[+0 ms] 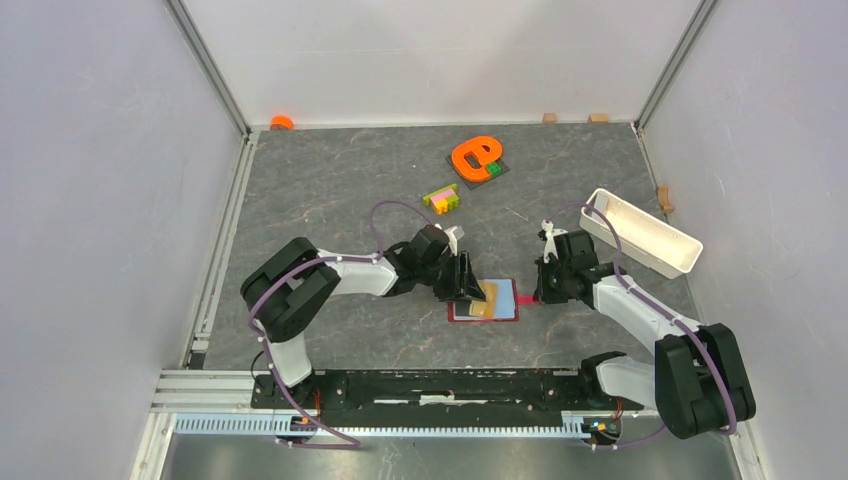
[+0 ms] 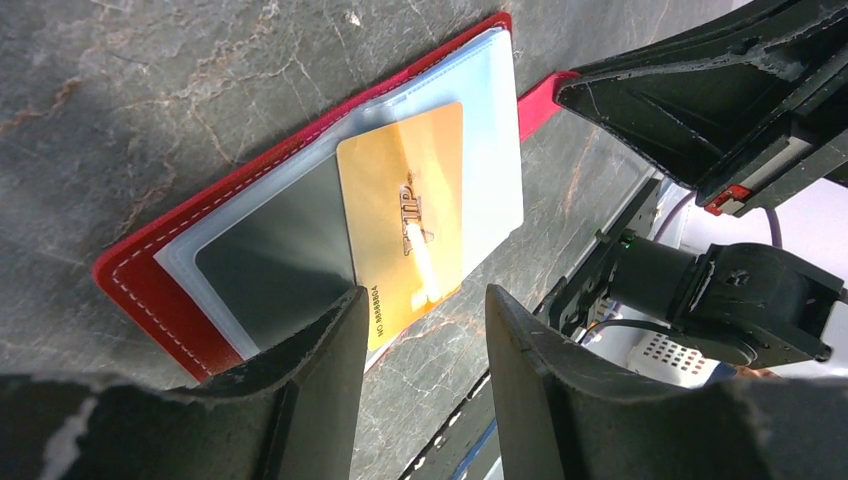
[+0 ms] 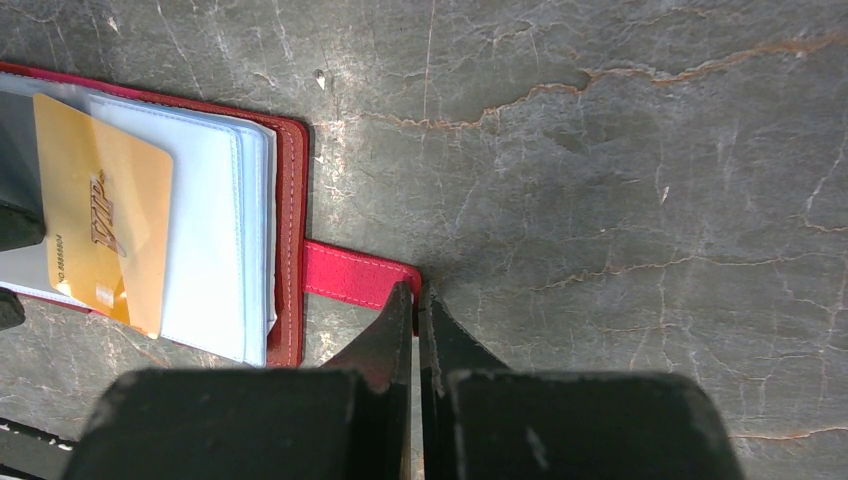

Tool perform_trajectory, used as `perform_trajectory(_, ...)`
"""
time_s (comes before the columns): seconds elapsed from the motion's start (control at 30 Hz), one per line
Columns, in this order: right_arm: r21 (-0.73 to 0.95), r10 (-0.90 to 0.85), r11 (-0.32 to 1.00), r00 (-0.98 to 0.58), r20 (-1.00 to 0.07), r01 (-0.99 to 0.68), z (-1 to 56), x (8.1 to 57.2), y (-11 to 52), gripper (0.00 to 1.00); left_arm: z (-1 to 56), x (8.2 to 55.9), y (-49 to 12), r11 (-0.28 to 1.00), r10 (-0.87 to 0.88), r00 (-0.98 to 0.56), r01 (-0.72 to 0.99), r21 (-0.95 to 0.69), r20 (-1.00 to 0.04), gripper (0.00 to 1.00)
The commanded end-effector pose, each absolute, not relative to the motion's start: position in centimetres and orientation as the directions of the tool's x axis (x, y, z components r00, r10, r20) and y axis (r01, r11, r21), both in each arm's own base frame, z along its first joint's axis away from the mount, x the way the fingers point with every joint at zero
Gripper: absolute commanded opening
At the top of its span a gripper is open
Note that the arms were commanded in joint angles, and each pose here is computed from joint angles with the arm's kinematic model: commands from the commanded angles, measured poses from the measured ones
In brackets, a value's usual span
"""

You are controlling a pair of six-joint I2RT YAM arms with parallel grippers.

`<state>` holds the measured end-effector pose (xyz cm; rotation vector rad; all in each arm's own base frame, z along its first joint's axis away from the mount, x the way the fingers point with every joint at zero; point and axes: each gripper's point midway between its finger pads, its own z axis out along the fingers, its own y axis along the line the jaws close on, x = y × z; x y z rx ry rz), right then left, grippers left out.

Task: Put the credit cards into the card holder

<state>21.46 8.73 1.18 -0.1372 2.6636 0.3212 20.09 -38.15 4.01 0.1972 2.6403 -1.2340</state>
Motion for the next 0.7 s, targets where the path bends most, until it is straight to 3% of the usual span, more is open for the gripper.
perform_trajectory(0.0,0.185,-0.052,0.971,-0.886,-0.46,-0.153,1.4,21.6,8.3,0.0,4.3,20.6,-38.8,0.626,0.006,-0.958,0.228,-0.746,-0.288,0.54)
perform_trajectory(0.17,0.184,-0.056,0.97,-0.885,-0.462,-0.157,1.5,21.6,8.4,0.0,4.7,20.7,-37.6,0.68,0.084,-0.895,0.374,-0.631,-0.439,0.6)
perform_trajectory(0.4,0.192,-0.057,0.968,-0.883,-0.466,-0.163,1.5,21.6,8.5,0.0,6.6,20.7,-36.1,0.686,0.325,-0.624,0.673,-0.276,-0.711,0.74)
perform_trajectory(0.67,0.194,-0.055,0.967,-0.881,-0.47,-0.164,1.7,21.7,8.6,0.0,5.3,19.6,-36.1,0.568,0.516,-0.393,0.822,-0.04,-0.761,0.85)
